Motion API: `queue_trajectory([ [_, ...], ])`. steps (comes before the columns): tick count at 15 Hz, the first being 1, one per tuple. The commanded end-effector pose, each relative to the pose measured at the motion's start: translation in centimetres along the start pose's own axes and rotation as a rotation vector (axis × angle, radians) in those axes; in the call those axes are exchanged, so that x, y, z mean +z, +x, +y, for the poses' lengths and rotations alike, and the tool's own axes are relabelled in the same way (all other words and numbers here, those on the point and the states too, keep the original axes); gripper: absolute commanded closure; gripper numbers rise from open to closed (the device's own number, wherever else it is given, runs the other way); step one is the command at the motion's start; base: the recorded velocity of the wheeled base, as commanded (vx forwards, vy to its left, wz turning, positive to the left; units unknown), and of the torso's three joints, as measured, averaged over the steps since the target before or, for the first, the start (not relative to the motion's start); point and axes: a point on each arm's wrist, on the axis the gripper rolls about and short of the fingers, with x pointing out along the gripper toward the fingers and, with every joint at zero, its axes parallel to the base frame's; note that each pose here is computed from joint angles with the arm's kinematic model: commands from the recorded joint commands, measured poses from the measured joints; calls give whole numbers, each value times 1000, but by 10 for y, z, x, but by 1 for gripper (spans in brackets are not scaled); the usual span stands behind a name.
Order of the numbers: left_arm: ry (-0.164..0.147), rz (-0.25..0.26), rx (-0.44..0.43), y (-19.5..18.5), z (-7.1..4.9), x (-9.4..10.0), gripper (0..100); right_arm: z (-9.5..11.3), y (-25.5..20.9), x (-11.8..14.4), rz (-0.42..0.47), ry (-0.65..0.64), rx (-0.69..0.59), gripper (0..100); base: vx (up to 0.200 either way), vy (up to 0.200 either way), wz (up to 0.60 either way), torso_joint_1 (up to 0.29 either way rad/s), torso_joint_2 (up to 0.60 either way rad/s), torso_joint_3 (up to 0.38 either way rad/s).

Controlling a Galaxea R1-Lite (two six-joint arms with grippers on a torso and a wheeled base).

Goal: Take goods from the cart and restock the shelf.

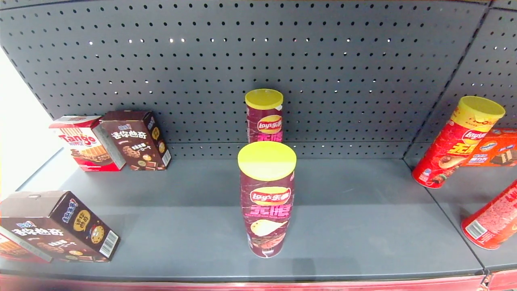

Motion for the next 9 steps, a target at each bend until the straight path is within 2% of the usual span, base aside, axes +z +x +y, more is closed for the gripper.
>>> queue_trajectory([
  [1, -1, 1, -1, 0, 0, 0, 0, 0, 0, 0, 1, 0, 0, 0, 0, 200, 0, 7, 2, -7],
  [2, -1, 1, 2, 0, 0, 0, 0, 0, 0, 0, 1, 0, 0, 0, 0, 200, 0, 2, 2, 2],
  [9, -1, 1, -1, 0, 0, 0, 0, 0, 0, 0, 1, 0, 0, 0, 0, 0, 0, 0, 0, 0],
])
